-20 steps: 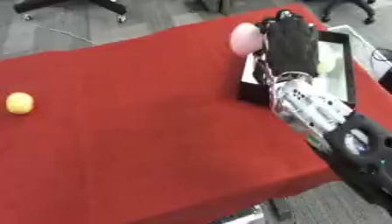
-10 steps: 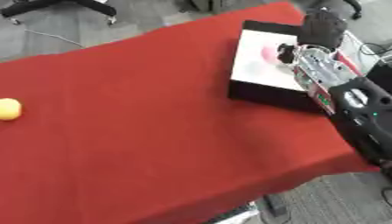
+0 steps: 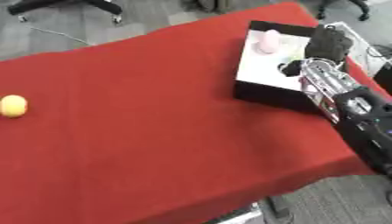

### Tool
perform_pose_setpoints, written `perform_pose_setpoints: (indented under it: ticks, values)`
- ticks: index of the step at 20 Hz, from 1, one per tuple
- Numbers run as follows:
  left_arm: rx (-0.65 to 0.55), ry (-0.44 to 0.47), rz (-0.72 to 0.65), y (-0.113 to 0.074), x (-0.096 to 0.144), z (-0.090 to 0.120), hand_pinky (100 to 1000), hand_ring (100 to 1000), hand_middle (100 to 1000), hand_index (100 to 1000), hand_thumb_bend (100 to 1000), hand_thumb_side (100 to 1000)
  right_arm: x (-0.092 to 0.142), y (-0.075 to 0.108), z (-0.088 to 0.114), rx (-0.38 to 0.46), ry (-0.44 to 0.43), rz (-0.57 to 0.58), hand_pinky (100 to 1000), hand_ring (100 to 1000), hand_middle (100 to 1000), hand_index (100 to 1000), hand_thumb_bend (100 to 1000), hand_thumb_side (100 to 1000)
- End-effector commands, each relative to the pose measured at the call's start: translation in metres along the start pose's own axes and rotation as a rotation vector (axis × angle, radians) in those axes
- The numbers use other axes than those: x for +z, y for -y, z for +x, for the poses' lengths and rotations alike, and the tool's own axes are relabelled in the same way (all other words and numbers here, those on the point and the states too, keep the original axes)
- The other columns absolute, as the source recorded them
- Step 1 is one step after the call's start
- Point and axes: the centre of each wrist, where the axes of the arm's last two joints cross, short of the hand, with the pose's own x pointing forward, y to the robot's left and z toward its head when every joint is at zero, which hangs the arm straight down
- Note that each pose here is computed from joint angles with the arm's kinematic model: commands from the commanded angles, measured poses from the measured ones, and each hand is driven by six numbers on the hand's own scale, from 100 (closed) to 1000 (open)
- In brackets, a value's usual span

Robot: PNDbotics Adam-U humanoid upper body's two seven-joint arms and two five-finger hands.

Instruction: Pick up the objects with one hand, pass them to the other hand, and then place them into the box on the other side of the table.

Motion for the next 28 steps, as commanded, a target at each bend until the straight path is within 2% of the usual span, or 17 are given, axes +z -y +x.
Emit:
perform_pose_setpoints:
  ticks: [1, 4, 5, 6, 9, 12, 13, 14, 15, 16, 19, 23, 25, 28]
  values:
    - [-0.148, 0.007, -0.034, -0.026, 0.006, 0.011, 742, 540, 519, 751, 100, 698, 0.030, 0.038, 0.019, -0.047, 0.103, -0.168, 231, 748, 699, 923, 576, 415]
    - [-0.222, -0.018, -0.040, -0.035, 0.010, 0.005, 742, 543, 523, 753, 100, 677, 0.066, 0.069, 0.033, -0.071, 0.218, -0.274, 253, 751, 703, 920, 567, 404]
    - [-0.248, -0.030, -0.055, -0.039, 0.010, 0.004, 741, 545, 525, 751, 100, 649, 0.075, 0.076, 0.040, -0.070, 0.275, -0.306, 326, 757, 710, 913, 547, 389]
    - [-0.286, -0.052, -0.076, -0.046, 0.011, 0.001, 736, 547, 527, 752, 100, 631, 0.085, 0.082, 0.052, -0.066, 0.365, -0.361, 363, 762, 717, 909, 539, 384]
    - [-0.435, -0.128, -0.108, -0.063, 0.016, -0.010, 721, 551, 535, 756, 100, 512, 0.105, 0.095, 0.075, -0.059, 0.594, -0.476, 461, 776, 740, 894, 513, 381]
    - [-0.577, -0.224, -0.134, -0.072, 0.016, -0.025, 709, 558, 546, 760, 100, 369, 0.117, 0.105, 0.090, -0.079, 0.787, -0.517, 558, 786, 755, 878, 487, 384]
    - [-0.620, -0.250, -0.138, -0.073, 0.014, -0.030, 705, 563, 554, 763, 100, 339, 0.120, 0.108, 0.094, -0.090, 0.835, -0.525, 563, 786, 756, 879, 477, 385]
    - [-0.663, -0.274, -0.143, -0.073, 0.010, -0.034, 704, 570, 562, 767, 132, 328, 0.122, 0.112, 0.097, -0.103, 0.878, -0.534, 578, 787, 758, 879, 471, 385]
    - [-0.705, -0.297, -0.148, -0.070, 0.005, -0.040, 702, 575, 571, 770, 219, 293, 0.124, 0.115, 0.100, -0.117, 0.917, -0.541, 594, 788, 761, 878, 462, 449]
    - [-0.745, -0.313, -0.154, -0.067, -0.002, -0.045, 701, 579, 579, 774, 240, 325, 0.126, 0.119, 0.103, -0.130, 0.951, -0.549, 610, 789, 760, 877, 455, 387]
    - [-0.861, -0.331, -0.168, -0.050, -0.029, -0.058, 699, 592, 597, 784, 348, 298, 0.129, 0.127, 0.108, -0.165, 1.018, -0.555, 606, 789, 761, 879, 433, 397]
    - [-1.020, -0.309, -0.186, -0.028, -0.063, -0.068, 694, 589, 606, 791, 475, 239, 0.131, 0.130, 0.111, -0.202, 1.034, -0.552, 551, 784, 749, 874, 409, 407]
    - [-1.086, -0.308, -0.191, -0.018, -0.069, -0.074, 690, 592, 605, 792, 505, 225, 0.132, 0.130, 0.111, -0.217, 1.033, -0.554, 521, 780, 735, 874, 400, 408]
    - [-1.159, -0.338, -0.176, -0.008, -0.066, -0.086, 684, 589, 602, 787, 532, 182, 0.134, 0.130, 0.112, -0.237, 1.033, -0.563, 499, 774, 718, 872, 386, 410]
